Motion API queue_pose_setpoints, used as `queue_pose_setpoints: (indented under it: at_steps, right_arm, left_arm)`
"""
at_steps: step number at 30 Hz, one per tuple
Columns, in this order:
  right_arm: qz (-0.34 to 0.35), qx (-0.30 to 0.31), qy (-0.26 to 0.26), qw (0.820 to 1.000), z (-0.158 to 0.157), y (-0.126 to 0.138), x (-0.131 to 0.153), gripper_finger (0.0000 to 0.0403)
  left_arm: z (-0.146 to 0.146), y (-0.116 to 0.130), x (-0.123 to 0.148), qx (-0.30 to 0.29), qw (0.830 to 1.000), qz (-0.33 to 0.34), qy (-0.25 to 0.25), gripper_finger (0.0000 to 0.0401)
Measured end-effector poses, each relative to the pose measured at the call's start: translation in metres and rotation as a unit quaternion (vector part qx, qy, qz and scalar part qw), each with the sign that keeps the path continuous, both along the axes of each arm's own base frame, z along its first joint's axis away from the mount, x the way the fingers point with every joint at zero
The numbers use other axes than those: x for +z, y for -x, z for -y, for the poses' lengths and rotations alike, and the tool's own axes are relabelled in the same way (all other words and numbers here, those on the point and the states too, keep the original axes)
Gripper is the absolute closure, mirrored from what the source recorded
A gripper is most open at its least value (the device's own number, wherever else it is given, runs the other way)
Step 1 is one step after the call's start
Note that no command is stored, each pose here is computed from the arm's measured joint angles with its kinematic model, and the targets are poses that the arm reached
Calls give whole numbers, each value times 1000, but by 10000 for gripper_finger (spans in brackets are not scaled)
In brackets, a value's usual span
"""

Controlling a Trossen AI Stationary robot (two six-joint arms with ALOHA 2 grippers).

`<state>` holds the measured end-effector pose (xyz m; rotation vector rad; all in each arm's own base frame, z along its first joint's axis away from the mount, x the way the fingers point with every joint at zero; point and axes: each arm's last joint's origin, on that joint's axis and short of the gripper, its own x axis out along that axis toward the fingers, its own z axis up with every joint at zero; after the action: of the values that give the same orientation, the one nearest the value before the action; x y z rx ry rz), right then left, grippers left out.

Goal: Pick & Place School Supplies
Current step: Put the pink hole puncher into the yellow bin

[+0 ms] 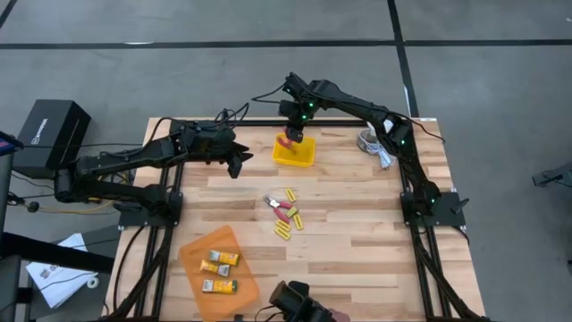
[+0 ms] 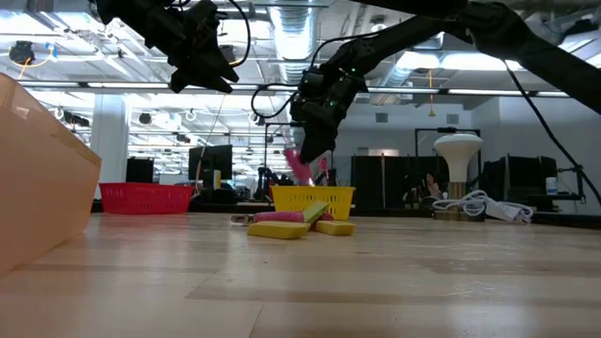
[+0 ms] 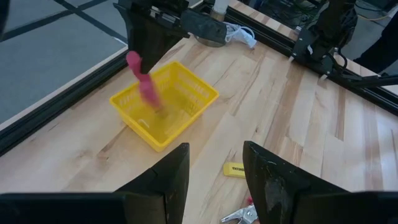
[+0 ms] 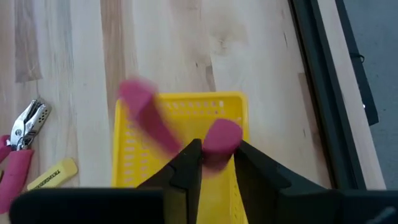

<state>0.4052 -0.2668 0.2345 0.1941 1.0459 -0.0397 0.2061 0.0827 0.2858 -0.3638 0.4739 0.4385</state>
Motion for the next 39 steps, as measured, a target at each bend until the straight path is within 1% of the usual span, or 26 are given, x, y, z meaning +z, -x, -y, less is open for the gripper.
queue_pose_setpoints:
  at_steps: [8,17,23,28,30,33,37,39]
  right_arm:
    - [2,1,-1,1000,0,0,0,298]
    - [-4,2,-10,1000,-1,1,0,295]
    - [4,-28,-32,999,-1,0,2,295]
    - [4,-80,-62,995,-2,-1,2,295]
    - [2,-91,-71,993,-6,-3,2,295]
    - [1,-101,-87,991,-16,-10,2,295]
    - [11,-103,-144,984,-32,-17,6,294]
    - [14,-99,-152,983,-41,-22,9,295]
  left_arm:
    - [0,0,0,0,1000,0,0,257]
    - [0,0,0,0,1000,0,0,257]
    - [0,0,0,0,1000,0,0,257]
    - [0,0,0,0,1000,0,0,257]
    - [0,0,0,0,1000,0,0,257]
    - [0,0,0,0,1000,0,0,257]
    - [0,0,0,0,1000,0,0,257]
    - [0,0,0,0,1000,0,0,257]
